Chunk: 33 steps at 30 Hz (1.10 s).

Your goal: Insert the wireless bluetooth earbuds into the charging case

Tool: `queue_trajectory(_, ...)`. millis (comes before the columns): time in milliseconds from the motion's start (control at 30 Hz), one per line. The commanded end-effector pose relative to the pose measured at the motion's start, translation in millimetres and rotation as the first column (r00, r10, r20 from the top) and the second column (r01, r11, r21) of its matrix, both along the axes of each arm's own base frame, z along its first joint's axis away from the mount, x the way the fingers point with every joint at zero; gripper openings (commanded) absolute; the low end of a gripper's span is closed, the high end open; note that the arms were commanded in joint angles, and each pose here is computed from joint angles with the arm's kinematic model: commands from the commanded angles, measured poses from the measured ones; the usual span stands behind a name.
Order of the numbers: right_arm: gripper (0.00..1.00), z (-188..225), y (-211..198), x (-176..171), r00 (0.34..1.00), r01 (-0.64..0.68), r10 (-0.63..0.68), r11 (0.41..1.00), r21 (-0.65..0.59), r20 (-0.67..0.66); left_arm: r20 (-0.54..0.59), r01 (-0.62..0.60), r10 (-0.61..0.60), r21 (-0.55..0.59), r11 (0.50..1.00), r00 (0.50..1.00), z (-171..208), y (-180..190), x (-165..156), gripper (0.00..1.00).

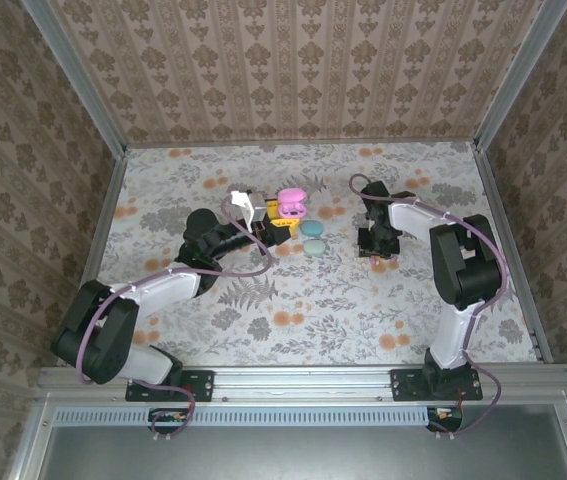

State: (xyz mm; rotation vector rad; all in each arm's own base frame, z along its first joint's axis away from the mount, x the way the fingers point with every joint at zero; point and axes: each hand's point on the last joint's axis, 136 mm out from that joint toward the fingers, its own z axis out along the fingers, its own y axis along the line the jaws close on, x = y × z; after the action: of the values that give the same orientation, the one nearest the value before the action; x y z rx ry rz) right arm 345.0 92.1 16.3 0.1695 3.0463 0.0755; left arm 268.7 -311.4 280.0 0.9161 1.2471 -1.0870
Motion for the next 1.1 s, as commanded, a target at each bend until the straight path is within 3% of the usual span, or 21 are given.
queue_trajectory(0,0.29,-3.1,-4.8,-9.3,0.996,-0.066,0.062,0.996,-0.061,-0.061,0.041,-0.006,0.007,-0.013,1.000,0.999,10.6,4.5,-2.2,0.24)
queue_trajectory(467,0.30,-3.6,-0.3,-16.7,0.980,-0.168,0.161,0.984,-0.051,-0.121,0.039,-0.004,0.005,-0.014,1.000,0.999,12.0,4.3,-2.7,0.24)
queue_trajectory(1067,0.27,-5.4,-3.3,-21.6,0.975,-0.179,0.169,0.982,-0.062,-0.144,0.038,-0.008,0.008,-0.011,1.000,0.999,13.2,4.8,-2.4,0.23)
